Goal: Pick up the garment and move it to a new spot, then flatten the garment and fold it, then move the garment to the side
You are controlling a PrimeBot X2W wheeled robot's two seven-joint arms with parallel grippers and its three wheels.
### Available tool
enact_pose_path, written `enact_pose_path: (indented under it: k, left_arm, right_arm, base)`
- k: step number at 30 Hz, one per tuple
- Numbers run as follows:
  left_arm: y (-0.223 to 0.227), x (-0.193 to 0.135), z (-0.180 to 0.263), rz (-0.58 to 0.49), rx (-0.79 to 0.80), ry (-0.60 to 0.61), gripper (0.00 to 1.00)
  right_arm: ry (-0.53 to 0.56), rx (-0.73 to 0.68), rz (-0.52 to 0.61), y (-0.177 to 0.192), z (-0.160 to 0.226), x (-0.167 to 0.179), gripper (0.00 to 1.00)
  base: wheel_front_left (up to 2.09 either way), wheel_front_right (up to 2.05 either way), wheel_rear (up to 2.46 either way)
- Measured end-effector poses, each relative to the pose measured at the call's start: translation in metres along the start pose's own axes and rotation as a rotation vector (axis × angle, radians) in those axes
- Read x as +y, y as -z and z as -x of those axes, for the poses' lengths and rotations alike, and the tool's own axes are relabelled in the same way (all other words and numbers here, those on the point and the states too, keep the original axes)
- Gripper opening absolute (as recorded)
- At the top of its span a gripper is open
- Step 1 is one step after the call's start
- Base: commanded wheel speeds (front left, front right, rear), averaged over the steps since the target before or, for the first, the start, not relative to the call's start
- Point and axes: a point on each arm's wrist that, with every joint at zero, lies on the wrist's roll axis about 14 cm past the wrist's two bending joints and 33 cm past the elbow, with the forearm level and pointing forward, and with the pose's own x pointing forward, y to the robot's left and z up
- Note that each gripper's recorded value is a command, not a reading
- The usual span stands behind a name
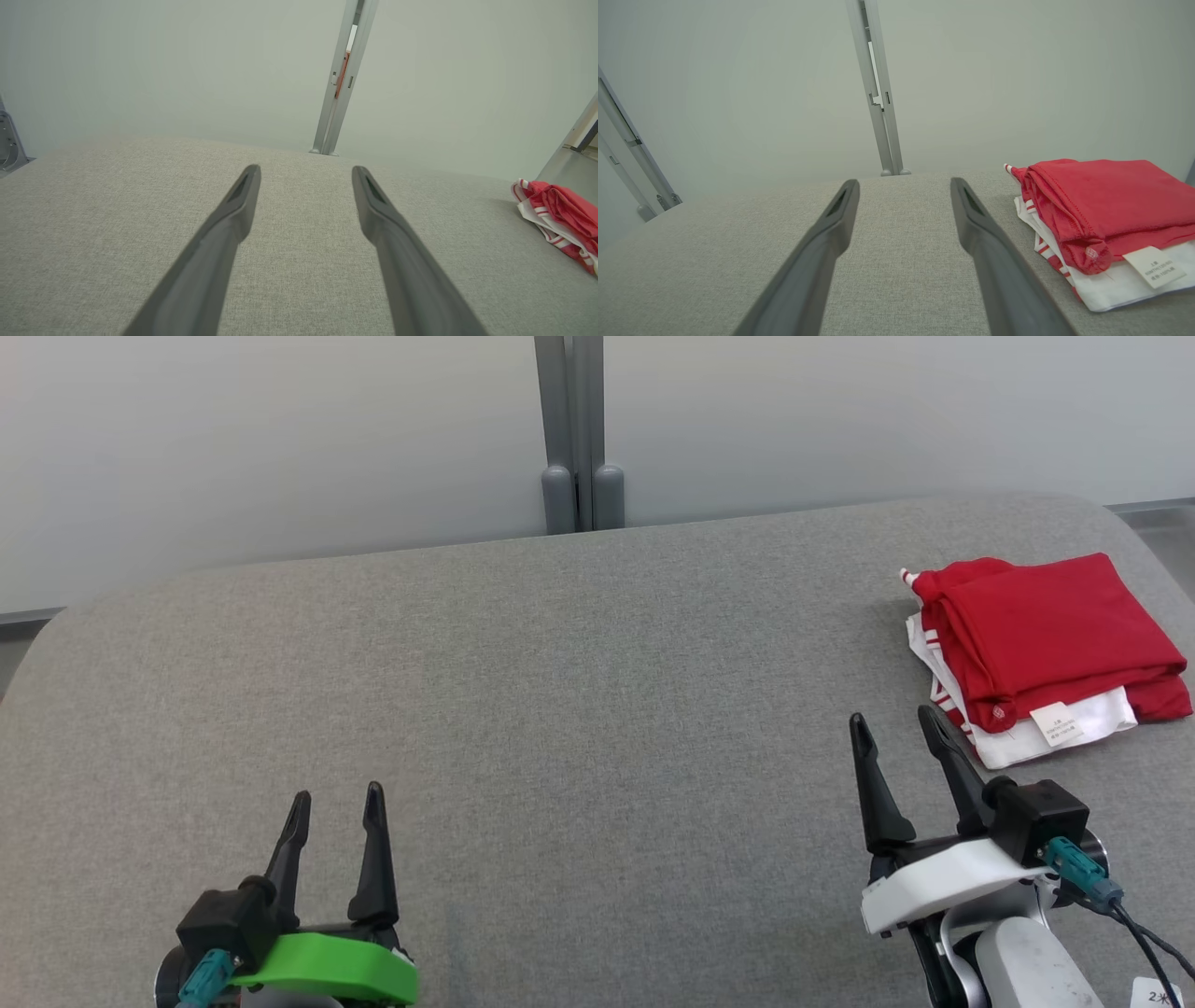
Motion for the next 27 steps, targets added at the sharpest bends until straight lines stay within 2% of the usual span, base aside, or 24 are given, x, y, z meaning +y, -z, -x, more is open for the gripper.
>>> enact_pose_path:
  k: [4, 5, 9, 27]
  left_arm:
    - [0.002, 0.002, 0.001, 0.022, 0.005, -0.008, 1.00]
    - [0.003, 0.002, 0.001, 0.023, 0.009, -0.009, 0.00]
    - [0.015, 0.005, 0.005, 0.029, 0.047, -0.023, 0.00]
    - [0.022, 0.027, 0.007, 0.309, 0.096, -0.125, 0.00]
  right_arm:
    - [0.000, -0.001, 0.000, 0.000, 0.000, 0.000, 1.00]
    - [0.001, 0.004, 0.000, 0.001, 0.001, 0.000, 0.00]
    - [0.015, 0.059, -0.010, 0.019, 0.010, -0.003, 0.00]
    - [0.128, 0.093, -0.325, 0.026, 0.013, -0.023, 0.00]
  base:
    - [0.00, 0.00, 0.00]
    - [0.00, 0.00, 0.00]
    - [0.00, 0.00, 0.00]
    - [0.00, 0.00, 0.00]
